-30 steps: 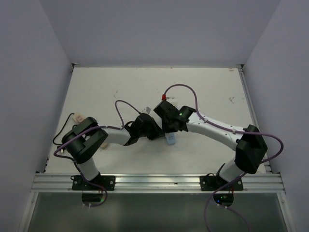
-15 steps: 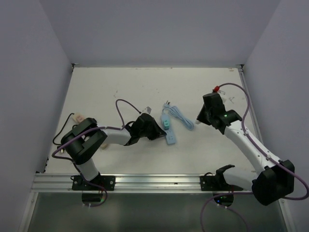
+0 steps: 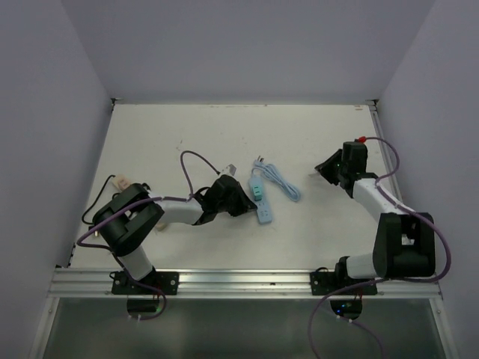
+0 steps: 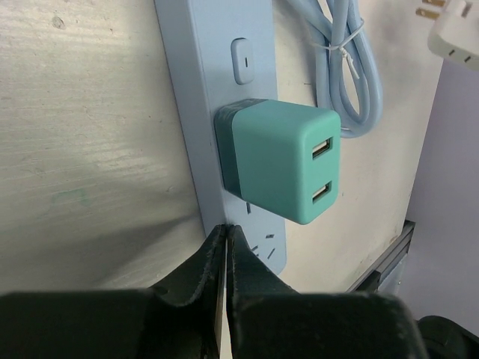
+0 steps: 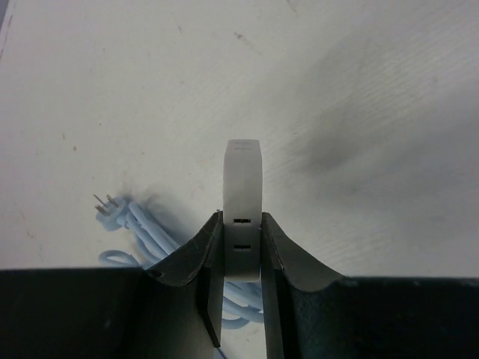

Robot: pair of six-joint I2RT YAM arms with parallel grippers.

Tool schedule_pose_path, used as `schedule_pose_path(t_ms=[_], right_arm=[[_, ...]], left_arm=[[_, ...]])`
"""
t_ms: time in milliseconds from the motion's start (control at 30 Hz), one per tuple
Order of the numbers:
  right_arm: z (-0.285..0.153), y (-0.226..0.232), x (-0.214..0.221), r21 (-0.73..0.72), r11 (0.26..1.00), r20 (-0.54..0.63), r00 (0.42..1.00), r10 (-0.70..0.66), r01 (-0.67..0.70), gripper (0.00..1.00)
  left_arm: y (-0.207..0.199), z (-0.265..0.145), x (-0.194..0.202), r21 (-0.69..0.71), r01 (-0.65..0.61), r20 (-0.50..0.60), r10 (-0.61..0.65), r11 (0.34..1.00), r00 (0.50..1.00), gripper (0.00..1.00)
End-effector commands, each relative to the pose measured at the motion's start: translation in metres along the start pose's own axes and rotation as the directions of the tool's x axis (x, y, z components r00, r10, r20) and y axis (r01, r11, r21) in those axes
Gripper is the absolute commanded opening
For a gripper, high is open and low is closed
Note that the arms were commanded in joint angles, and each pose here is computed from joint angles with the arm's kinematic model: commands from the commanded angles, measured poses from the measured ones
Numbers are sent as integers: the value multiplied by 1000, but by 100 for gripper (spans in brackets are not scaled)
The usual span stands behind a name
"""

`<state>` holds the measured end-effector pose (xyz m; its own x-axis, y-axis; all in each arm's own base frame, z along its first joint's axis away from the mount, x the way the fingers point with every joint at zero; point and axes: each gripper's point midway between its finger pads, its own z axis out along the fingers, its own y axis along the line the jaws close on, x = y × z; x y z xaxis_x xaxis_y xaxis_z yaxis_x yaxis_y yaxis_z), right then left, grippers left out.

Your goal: Pull the plug off the socket

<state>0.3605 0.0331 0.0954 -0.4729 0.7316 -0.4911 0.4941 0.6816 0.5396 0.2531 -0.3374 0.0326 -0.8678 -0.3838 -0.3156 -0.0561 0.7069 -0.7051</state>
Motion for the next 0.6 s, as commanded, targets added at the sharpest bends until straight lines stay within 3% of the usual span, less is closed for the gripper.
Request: schedule_pose_path(t_ms=[0, 300, 433, 533, 567], right_arm=[[10, 64, -12, -283, 959, -4, 1000, 9, -9, 0], [59, 75, 9, -367, 930, -112, 993, -29, -14, 0], [73, 61, 21, -329, 944, -144, 989, -27, -22, 7], [76, 41, 17, -307, 951, -146, 989, -1, -44, 27], [75, 37, 15, -300, 952, -145, 989, 7, -51, 42]], left_arm=[[50, -3, 15, -176, -74, -47, 67, 982, 997, 5], [46, -3, 14, -167, -75, -44, 69, 983, 997, 5], [45, -4, 13, -162, -75, -43, 69, 984, 997, 6], [44, -5, 13, -161, -74, -40, 68, 984, 997, 6], [43, -5, 13, -158, -73, -41, 67, 985, 997, 6]])
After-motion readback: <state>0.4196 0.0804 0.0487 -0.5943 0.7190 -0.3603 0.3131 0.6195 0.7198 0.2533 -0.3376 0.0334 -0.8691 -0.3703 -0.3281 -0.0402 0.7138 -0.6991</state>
